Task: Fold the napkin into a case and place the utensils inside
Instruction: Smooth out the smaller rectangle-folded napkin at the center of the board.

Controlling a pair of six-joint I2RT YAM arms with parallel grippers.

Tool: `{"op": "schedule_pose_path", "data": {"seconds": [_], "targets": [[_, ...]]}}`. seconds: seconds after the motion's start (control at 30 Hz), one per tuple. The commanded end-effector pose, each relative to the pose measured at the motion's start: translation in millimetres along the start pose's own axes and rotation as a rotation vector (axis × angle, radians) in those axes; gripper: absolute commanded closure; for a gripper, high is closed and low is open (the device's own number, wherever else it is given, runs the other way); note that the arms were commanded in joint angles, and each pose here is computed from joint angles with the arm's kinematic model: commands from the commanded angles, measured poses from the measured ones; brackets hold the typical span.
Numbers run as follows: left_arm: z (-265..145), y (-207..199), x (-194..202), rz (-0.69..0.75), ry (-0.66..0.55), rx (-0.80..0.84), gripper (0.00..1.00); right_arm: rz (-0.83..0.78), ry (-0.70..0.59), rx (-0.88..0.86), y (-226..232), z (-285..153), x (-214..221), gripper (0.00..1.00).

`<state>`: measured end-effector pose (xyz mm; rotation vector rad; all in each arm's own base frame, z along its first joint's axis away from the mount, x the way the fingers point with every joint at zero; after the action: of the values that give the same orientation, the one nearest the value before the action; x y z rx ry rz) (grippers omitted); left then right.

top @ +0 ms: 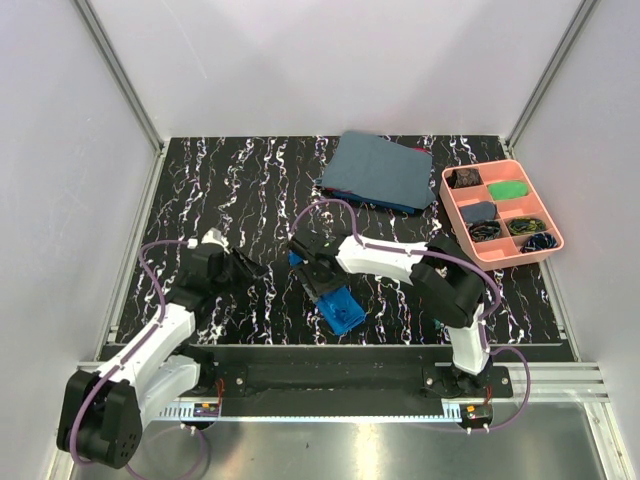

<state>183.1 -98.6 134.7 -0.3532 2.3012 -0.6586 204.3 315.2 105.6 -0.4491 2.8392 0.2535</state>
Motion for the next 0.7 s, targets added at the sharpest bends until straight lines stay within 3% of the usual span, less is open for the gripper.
{"op": "schedule_pose_path", "data": {"seconds": [0.0,0.33,0.67], "targets": [[-5,-2,-3,0.019,-0.023,0.035,0.59,0.012,-0.062,0.090,3,-6,-3,0.34],[-6,1,0,0.020,-0.017,0.045,0.59,-0.009,-0.108,0.089,18,-38,-7,0.32],[-9,3,0,0.014,-0.018,0.047,0.59,-0.033,-0.034,0.079,21,0,0,0.34]]}}
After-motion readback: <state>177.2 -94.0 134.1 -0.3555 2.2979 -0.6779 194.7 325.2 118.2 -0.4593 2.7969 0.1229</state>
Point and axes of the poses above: each gripper's point midway between its finger pads, its own z axis out along the fingers, its own y axis along the line the jaws close on, x = y × z, the point moved 9 cm from there along -z, back along the fingers, and after that the axes turned 15 degrees about z, right-handed, at the moved point
